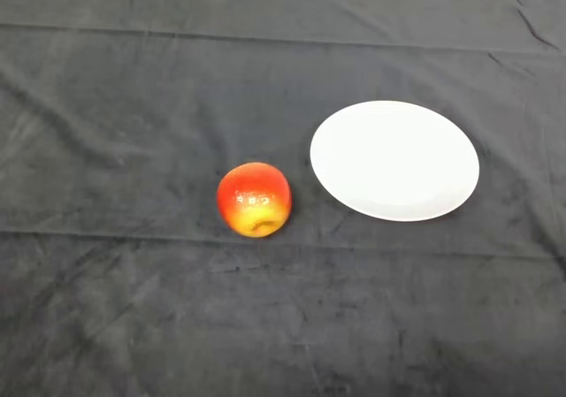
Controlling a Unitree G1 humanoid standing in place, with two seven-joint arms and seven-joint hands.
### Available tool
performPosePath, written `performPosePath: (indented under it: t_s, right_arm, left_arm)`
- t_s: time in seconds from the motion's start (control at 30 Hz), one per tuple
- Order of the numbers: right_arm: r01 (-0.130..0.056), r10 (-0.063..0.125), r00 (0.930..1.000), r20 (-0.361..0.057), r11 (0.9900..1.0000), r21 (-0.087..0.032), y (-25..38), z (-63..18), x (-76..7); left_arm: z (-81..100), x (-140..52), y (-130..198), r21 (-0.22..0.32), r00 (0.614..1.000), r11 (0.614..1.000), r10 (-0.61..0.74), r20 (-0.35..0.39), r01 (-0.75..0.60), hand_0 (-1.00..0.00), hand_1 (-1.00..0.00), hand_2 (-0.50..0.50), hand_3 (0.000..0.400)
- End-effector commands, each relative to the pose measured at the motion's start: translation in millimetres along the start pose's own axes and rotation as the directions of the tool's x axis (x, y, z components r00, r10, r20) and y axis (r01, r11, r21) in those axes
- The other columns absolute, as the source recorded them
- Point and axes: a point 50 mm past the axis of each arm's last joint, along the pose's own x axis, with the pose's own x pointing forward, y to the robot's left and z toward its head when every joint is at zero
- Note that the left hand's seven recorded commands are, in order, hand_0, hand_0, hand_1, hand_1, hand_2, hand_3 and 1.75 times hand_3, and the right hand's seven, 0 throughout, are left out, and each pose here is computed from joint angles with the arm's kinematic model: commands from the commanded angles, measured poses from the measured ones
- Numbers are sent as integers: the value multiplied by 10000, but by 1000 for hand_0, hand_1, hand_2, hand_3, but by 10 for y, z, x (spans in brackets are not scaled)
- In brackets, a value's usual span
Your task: Move the apple to the plate
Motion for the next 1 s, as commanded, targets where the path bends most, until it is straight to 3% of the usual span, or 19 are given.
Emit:
performPosePath:
  t_s: [0.03,0.63,1.0]
  right_arm:
    - [-152,150,9998,115,9998,145,63,50,41]
    - [-153,151,9998,115,9998,147,63,50,41]
    - [-153,152,9998,115,9998,148,63,50,41]
  left_arm:
    - [132,161,-23,23,9984,10000,88,555,-90,0,0,0,0]
    - [205,118,-153,-116,9933,9999,-93,1148,107,0,0,0,0]
    - [271,14,-473,-396,9842,9911,-1208,1291,1268,0,0,0,0]
